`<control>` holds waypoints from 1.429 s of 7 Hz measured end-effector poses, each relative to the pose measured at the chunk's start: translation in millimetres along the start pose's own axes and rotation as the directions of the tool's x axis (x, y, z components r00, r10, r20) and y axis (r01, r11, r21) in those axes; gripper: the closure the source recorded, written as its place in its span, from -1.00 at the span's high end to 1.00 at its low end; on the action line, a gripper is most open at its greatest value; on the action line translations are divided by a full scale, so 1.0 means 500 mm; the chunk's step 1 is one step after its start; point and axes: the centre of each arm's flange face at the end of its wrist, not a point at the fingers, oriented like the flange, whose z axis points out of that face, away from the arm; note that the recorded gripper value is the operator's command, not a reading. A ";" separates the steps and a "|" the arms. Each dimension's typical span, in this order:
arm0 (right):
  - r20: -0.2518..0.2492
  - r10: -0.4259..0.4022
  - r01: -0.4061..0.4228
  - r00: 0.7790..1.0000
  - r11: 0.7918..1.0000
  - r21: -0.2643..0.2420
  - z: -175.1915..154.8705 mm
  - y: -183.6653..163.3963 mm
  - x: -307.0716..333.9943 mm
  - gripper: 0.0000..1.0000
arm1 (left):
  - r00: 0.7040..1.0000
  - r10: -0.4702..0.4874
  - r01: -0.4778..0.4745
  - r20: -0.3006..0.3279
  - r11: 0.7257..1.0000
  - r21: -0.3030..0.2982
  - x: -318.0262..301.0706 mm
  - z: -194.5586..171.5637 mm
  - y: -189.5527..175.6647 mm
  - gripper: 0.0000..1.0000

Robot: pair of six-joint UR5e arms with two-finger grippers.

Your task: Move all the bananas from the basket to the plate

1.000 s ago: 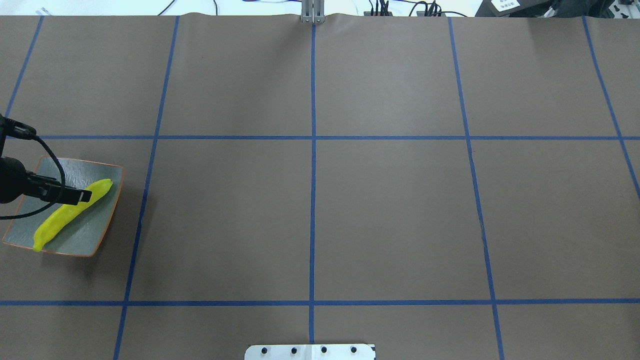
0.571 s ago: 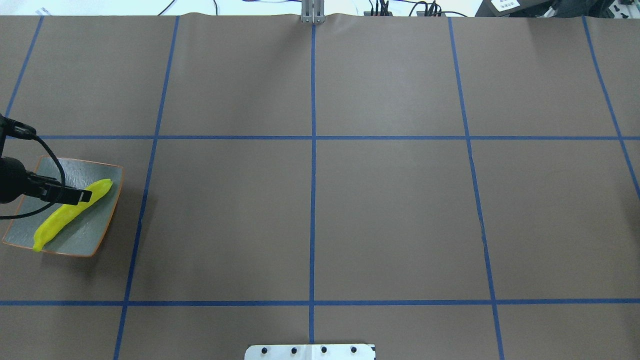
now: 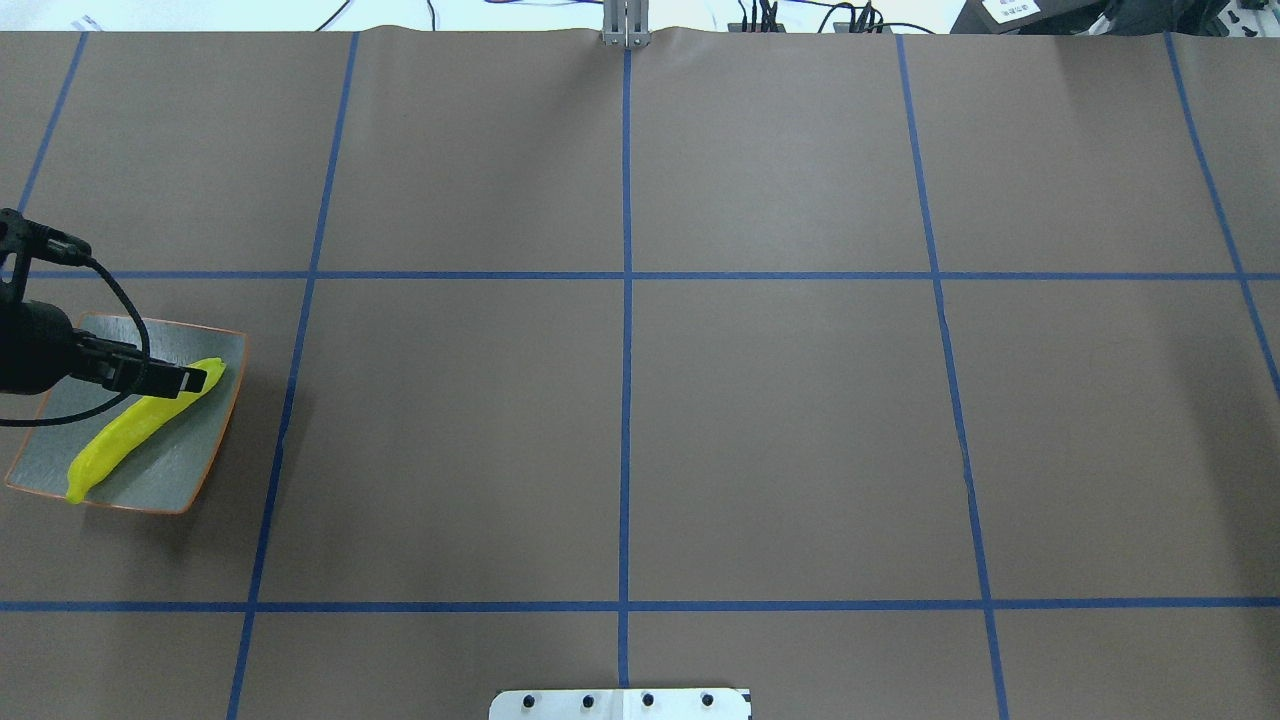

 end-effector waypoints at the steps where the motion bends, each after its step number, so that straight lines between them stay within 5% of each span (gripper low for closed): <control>1: 0.050 -0.020 0.018 0.999 0.999 0.048 -0.029 -0.052 -0.020 -1.00 | 1.000 -0.003 0.003 -0.025 1.000 0.021 0.030 0.000 -0.028 1.00; 3: 0.137 -0.014 -0.004 0.991 0.992 0.127 -0.077 -0.161 -0.067 -1.00 | 0.993 -0.064 0.071 -0.096 0.995 0.070 0.106 -0.012 -0.091 1.00; 6: 0.239 0.081 -0.120 0.968 0.981 0.153 -0.133 -0.300 -0.219 -1.00 | 0.959 -0.142 0.172 -0.245 0.979 0.107 0.247 -0.049 -0.187 1.00; 8: 0.348 0.135 -0.199 0.928 0.967 0.157 -0.164 -0.393 -0.356 -1.00 | 0.902 -0.218 0.265 -0.374 0.961 0.078 0.378 -0.084 -0.251 1.00; 10: 0.467 0.158 -0.265 0.870 0.949 0.172 -0.166 -0.446 -0.502 -1.00 | 0.824 -0.357 0.405 -0.439 0.914 0.015 0.445 -0.111 -0.279 1.00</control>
